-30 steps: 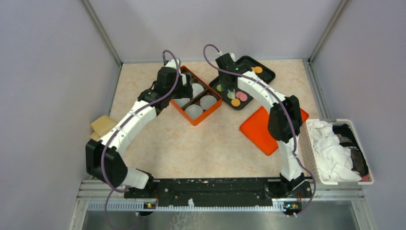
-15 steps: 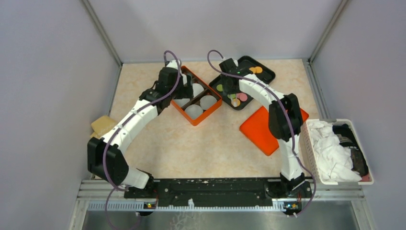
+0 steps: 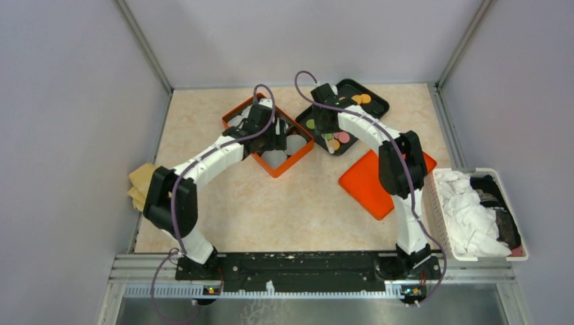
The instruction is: Pack the cookies
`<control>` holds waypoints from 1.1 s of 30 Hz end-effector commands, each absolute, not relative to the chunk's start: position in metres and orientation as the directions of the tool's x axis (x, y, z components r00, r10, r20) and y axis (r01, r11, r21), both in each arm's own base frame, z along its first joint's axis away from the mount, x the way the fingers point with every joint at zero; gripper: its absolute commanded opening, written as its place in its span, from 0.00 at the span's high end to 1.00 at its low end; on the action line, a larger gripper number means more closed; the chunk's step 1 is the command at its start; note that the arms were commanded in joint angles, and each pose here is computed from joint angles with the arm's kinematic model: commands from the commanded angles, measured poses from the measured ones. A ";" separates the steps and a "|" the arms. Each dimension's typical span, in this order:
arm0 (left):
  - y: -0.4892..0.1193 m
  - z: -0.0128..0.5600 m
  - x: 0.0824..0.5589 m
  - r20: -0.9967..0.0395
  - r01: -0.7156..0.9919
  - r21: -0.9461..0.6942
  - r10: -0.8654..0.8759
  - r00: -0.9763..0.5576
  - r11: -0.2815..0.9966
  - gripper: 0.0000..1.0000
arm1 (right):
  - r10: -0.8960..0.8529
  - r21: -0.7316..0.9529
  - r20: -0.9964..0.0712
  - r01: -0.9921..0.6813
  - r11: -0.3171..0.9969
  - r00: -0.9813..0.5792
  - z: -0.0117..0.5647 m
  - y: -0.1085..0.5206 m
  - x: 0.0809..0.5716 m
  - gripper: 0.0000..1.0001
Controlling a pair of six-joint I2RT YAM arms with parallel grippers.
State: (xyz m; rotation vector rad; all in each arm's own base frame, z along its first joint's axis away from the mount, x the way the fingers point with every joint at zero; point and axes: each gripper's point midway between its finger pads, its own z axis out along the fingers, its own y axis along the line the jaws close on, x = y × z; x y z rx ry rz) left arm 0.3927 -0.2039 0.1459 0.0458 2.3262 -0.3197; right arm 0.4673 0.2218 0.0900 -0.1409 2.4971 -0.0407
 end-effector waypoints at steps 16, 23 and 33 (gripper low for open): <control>-0.214 0.058 0.320 -0.543 0.081 -0.155 -0.016 -0.839 0.985 0.25 | -0.062 -0.044 -0.659 -0.044 0.998 -0.750 0.113 0.206 0.479 0.51; -0.191 0.056 0.270 -0.472 0.029 -0.130 -0.036 -0.881 0.991 0.25 | -0.059 -0.026 -0.650 -0.055 0.998 -0.758 0.109 0.210 0.479 0.51; -0.204 0.134 0.277 -0.609 0.104 -0.240 -0.066 -0.790 0.965 0.18 | -0.034 0.016 -0.631 -0.057 0.998 -0.775 0.109 0.218 0.478 0.49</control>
